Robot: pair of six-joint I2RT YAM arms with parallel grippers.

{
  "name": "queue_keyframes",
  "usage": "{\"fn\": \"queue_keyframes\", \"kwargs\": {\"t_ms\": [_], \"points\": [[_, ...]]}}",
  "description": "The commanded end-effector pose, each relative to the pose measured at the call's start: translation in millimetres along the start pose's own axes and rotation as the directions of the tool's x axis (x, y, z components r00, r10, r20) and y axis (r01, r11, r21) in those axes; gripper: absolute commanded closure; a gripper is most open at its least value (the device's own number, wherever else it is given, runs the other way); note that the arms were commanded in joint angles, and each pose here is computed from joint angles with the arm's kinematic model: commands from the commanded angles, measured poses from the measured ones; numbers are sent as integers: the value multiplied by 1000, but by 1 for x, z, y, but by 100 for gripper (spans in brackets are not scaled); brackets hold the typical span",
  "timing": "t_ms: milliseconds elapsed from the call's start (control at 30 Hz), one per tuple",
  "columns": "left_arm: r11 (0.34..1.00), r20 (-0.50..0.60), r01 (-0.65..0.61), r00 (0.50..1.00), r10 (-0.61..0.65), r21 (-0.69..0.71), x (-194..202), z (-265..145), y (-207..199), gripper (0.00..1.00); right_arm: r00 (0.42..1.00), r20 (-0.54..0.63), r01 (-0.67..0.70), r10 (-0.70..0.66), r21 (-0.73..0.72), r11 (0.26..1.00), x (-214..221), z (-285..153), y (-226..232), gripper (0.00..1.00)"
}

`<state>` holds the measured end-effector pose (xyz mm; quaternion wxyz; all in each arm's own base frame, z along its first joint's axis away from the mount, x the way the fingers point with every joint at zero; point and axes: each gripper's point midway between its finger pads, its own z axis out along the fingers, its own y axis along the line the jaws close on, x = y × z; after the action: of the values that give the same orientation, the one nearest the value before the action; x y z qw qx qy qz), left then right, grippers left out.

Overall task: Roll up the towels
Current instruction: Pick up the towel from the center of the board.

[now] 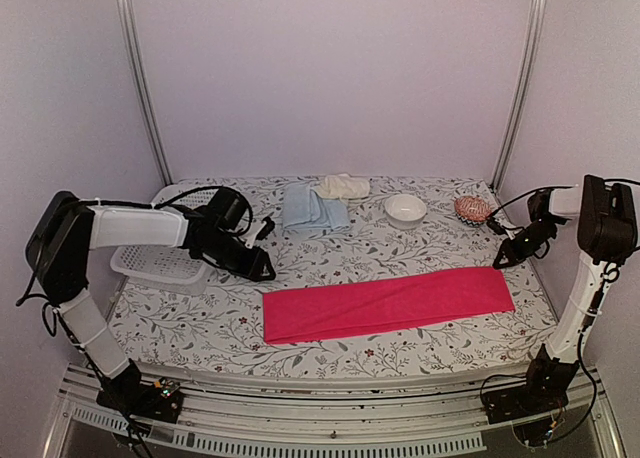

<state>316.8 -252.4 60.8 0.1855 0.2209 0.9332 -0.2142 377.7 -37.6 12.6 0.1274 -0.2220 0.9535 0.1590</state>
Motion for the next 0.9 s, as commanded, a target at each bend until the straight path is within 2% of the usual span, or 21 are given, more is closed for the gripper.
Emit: {"fn": "queue_keyframes", "kwargs": {"t_ms": [0, 133, 567, 867], "points": [[997, -6, -34, 999, 35, 62, 9, 8, -12, 58, 999, -11, -30, 30, 22, 999, 3, 1, -7, 97], [994, -39, -51, 998, 55, 95, 17, 17, -19, 58, 999, -20, -37, 37, 12, 999, 5, 3, -6, 97], [990, -126, -132, 984, 125, -50, 38, 29, 2, 66, 999, -32, -38, 38, 2, 999, 11, 6, -2, 97], [959, -222, -215, 960, 173, -184, 56, 42, 17, 67, 999, -35, -39, 39, -3, 999, 12, 7, -2, 97]]}}
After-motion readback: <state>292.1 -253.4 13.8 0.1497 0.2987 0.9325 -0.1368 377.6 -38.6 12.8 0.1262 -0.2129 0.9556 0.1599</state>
